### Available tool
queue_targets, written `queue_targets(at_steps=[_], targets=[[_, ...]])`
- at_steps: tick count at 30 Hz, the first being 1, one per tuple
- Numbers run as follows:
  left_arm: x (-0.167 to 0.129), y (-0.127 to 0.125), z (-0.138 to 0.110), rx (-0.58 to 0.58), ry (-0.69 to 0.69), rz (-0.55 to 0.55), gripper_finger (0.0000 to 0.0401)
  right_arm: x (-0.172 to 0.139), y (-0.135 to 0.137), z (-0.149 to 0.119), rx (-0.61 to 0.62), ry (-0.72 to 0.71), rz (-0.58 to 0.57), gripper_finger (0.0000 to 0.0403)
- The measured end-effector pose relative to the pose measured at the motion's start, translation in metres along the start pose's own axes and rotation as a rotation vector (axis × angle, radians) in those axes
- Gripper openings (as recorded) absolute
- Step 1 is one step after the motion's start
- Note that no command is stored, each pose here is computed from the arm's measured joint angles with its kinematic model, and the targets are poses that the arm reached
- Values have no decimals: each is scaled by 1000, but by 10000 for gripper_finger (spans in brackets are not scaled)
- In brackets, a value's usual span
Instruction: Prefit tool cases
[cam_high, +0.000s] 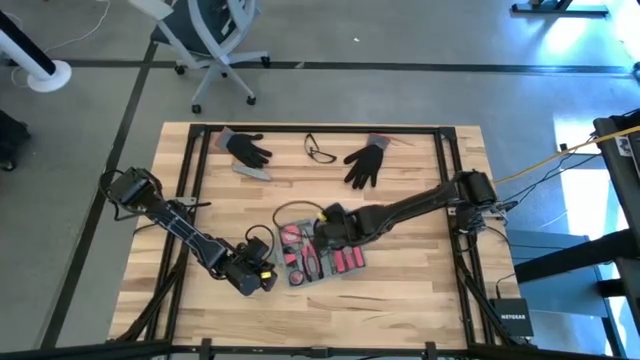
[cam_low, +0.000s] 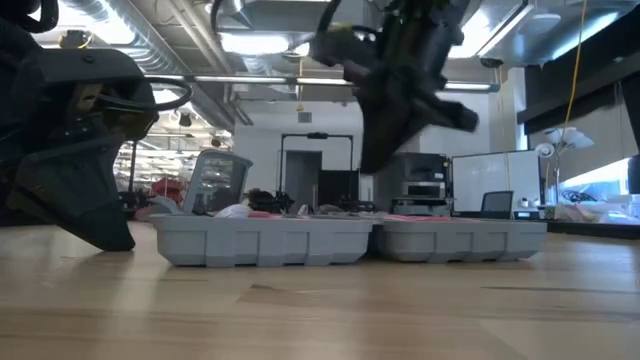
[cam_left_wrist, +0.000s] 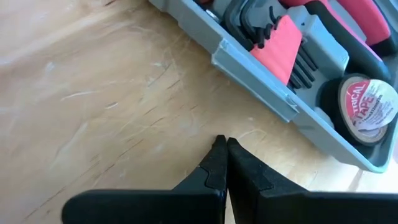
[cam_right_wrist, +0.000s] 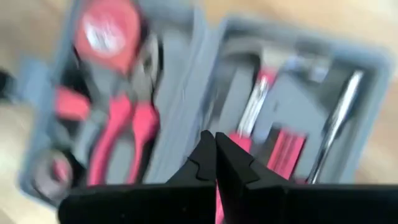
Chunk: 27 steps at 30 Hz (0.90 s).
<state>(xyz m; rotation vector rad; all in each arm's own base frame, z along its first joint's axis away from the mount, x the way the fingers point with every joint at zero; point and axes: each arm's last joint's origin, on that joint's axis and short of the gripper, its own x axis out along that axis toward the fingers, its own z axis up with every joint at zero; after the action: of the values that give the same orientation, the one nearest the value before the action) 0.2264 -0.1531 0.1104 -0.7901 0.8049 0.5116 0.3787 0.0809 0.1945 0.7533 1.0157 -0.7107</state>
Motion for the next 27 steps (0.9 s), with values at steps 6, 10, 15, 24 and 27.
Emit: queue_targets(at_steps=[6,10,15,24,27], targets=[[0,0,0,14,7,-3,0,14,-7,29,35,-65,7,0],[0,0,-1,12,11,-3,0,27,-10,47,58,-92,29,0],[0,0,-1,-5,13,-3,0,43,-13,48,48,-41,13,0],[0,0,0,-10,16,4,0,68,-11,35,19,36,-6,0],[0,1,0,-8,18,10,0,62,-11,40,29,25,11,0]])
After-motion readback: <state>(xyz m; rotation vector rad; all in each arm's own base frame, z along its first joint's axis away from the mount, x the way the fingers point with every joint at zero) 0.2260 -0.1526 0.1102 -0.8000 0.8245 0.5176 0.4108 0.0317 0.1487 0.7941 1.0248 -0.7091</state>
